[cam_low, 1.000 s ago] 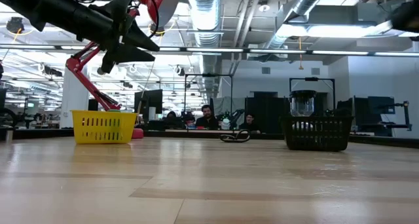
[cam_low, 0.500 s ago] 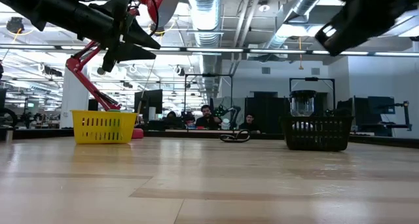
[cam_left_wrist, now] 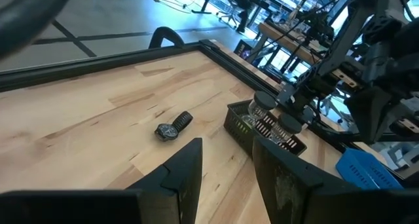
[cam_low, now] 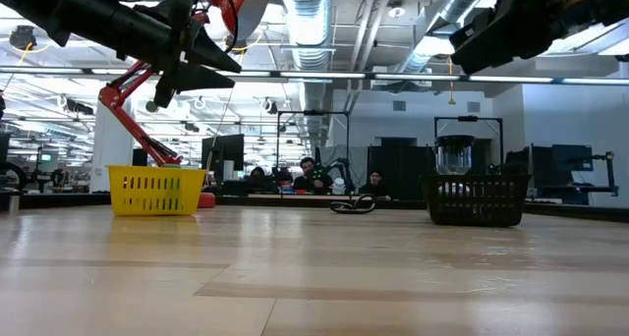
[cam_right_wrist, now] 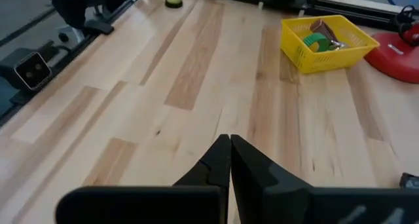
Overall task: Pick & Place Office items
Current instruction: Move the green hourglass to the center of the table
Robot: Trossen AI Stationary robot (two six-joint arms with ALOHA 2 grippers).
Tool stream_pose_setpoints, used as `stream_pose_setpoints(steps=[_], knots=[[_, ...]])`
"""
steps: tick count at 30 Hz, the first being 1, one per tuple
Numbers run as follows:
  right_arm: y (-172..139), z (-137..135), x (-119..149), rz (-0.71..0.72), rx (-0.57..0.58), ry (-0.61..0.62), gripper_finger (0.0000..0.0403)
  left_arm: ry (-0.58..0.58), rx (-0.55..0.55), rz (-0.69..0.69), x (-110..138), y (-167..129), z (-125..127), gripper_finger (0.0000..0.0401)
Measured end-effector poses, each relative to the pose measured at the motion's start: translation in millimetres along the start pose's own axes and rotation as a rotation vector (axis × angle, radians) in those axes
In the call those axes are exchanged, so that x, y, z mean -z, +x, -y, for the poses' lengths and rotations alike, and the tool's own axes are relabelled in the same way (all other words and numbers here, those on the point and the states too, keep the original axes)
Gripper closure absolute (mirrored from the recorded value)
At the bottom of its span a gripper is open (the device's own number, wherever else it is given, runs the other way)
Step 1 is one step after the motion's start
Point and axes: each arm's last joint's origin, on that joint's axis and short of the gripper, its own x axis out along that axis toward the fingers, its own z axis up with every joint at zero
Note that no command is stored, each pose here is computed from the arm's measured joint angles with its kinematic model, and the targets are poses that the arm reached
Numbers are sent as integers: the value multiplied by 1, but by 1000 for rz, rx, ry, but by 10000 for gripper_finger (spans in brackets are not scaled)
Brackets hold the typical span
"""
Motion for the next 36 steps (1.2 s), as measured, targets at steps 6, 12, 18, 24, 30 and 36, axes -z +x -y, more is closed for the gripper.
stream_pose_setpoints(steps=[6,12,18,24,30,36], knots=[[0,0,0,-3,0,5,399,-3,47,-20,0,0,2,270],[0,0,0,-3,0,5,399,19,285,61,-9,-3,20,270],[0,0,2,-25,-2,3,399,82,404,148,-8,-5,38,270],[0,0,-1,14,1,-20,399,-3,540,133,-1,-2,51,270],[0,1,-13,134,15,-61,398,-37,675,117,-3,-6,56,270],[17,0,-14,172,24,-83,367,-37,659,135,-6,-4,53,270]])
